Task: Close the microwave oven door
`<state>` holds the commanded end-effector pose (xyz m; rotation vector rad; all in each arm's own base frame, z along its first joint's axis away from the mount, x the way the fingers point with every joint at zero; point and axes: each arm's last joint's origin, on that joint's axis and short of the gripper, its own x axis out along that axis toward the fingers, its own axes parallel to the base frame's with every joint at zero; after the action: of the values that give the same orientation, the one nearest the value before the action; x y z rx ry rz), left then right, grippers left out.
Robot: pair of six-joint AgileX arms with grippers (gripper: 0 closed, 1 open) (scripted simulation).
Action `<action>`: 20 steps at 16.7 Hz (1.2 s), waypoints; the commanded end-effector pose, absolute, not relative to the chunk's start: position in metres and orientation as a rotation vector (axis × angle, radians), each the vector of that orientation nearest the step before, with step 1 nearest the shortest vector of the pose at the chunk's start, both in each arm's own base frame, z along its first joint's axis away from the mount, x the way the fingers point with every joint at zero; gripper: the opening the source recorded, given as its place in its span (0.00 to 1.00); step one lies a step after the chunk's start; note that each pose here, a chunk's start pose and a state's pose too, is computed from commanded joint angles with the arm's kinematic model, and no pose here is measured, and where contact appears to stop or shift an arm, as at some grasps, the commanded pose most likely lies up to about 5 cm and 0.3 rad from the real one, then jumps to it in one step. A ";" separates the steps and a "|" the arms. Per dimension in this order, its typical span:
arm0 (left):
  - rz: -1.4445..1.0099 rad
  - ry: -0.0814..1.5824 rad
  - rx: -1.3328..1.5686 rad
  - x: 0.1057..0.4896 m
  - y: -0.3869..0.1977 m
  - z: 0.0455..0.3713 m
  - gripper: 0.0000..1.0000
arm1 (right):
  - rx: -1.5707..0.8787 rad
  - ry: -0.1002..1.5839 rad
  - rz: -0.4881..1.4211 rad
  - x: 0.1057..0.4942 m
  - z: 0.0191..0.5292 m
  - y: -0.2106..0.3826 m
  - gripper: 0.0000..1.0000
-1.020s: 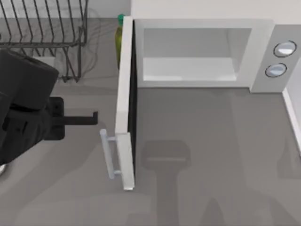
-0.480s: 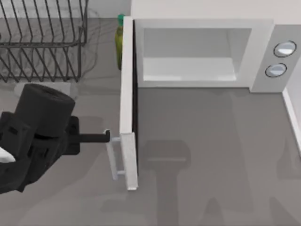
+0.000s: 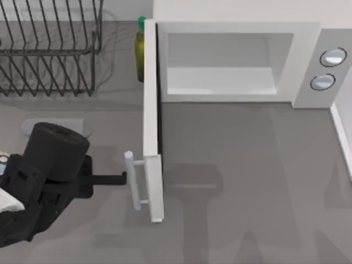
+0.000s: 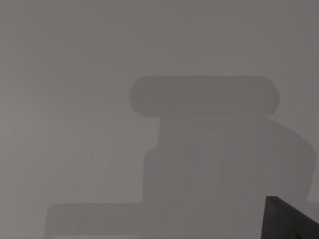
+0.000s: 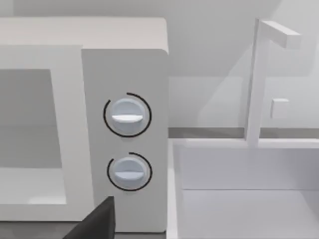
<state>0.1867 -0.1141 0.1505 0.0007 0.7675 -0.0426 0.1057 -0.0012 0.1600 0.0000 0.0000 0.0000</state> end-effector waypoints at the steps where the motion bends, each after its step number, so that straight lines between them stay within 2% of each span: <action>1: -0.042 0.768 0.000 0.187 -0.115 0.151 0.00 | 0.000 0.000 0.000 0.106 0.160 -0.001 1.00; 10: -0.044 0.771 0.001 0.185 -0.210 0.151 0.00 | 0.000 0.000 0.000 0.106 0.160 -0.001 1.00; 16: -0.044 0.769 -0.002 0.185 -0.214 0.151 0.00 | 0.000 0.000 0.000 0.106 0.160 -0.001 1.00; 20: -0.040 0.777 0.006 0.186 -0.246 0.150 0.00 | 0.000 0.000 0.000 0.106 0.160 -0.001 1.00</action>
<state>0.1862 -0.2458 0.1501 0.0056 0.7769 -0.0403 0.1057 -0.0012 0.1600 0.0000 0.0000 0.0000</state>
